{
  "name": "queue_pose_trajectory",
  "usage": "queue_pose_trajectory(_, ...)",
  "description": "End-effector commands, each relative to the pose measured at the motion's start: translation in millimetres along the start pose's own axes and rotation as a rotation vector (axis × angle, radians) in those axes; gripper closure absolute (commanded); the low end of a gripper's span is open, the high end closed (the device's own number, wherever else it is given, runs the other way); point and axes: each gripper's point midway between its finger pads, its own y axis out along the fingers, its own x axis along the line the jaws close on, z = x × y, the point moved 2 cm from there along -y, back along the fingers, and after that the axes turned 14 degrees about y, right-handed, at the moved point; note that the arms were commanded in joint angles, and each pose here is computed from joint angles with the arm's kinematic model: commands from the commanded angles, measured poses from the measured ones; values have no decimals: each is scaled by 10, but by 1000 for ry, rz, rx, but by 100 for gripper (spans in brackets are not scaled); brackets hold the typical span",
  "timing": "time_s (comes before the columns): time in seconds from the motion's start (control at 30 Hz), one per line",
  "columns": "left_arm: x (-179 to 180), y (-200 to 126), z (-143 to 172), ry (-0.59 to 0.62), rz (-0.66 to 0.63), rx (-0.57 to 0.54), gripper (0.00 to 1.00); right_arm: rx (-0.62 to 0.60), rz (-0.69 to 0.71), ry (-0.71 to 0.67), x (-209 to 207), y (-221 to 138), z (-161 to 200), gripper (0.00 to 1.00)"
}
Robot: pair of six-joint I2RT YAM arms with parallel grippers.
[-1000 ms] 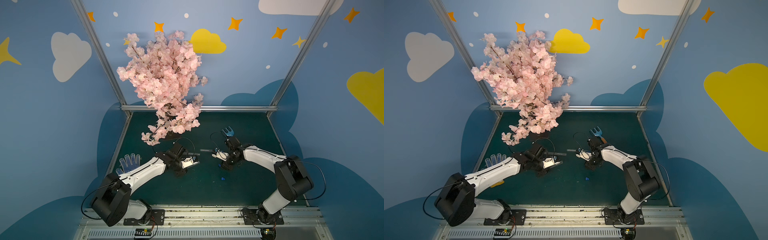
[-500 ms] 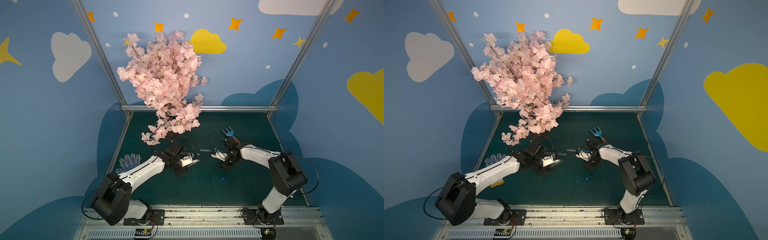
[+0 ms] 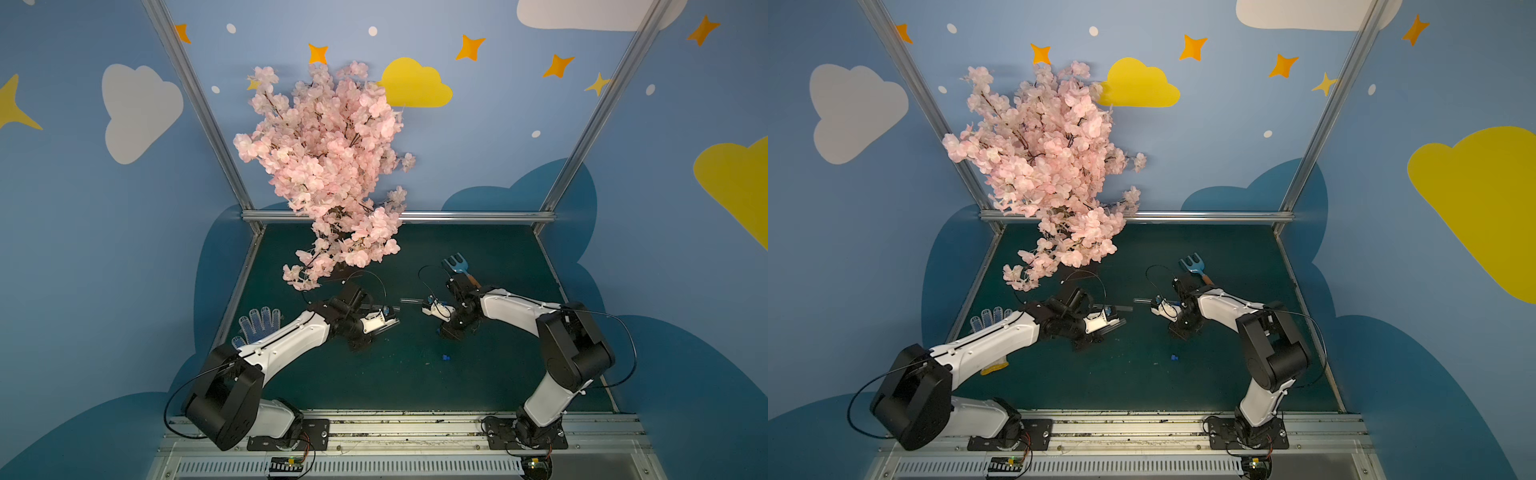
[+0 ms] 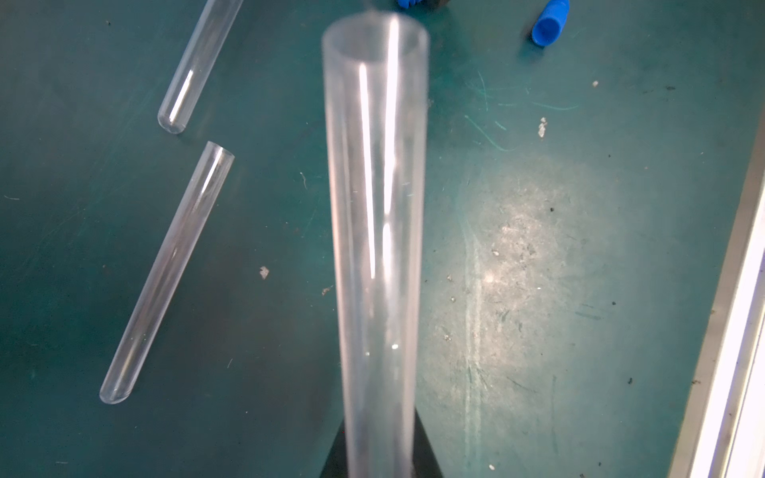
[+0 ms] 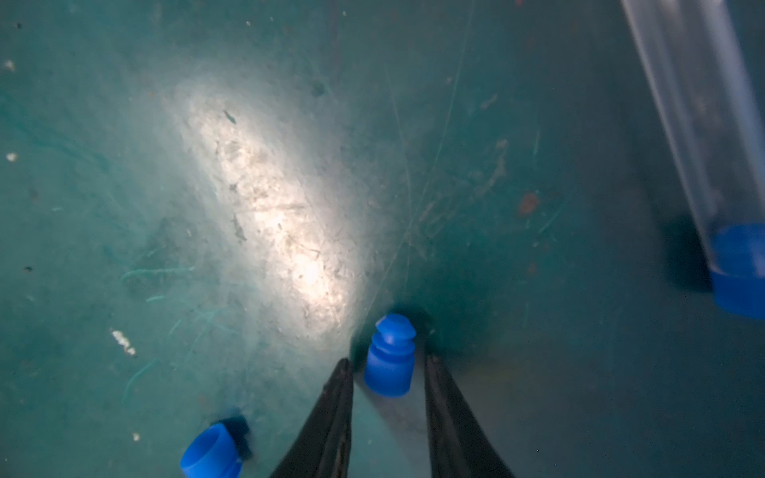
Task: Insert stoppers into test tubes
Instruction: Pick up the stopper from the center of the board.
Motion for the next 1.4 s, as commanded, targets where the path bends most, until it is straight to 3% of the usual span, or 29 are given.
queue_pose_trajectory(0.0,12,-15,-57,1,14,-21,98,-6,-6,8,-16,13,-69,71)
queue_pose_trajectory(0.9,12,-22,-47,6,14,-17,98,0,6,-9,-33,50,-44,86)
queue_pose_trajectory(1.3,-39,50,61,48,38,26,98,-119,-43,-155,289,-111,-194,88)
queue_pose_trajectory(1.37,-26,77,132,70,18,72,98,-154,-61,-179,359,-181,-231,88)
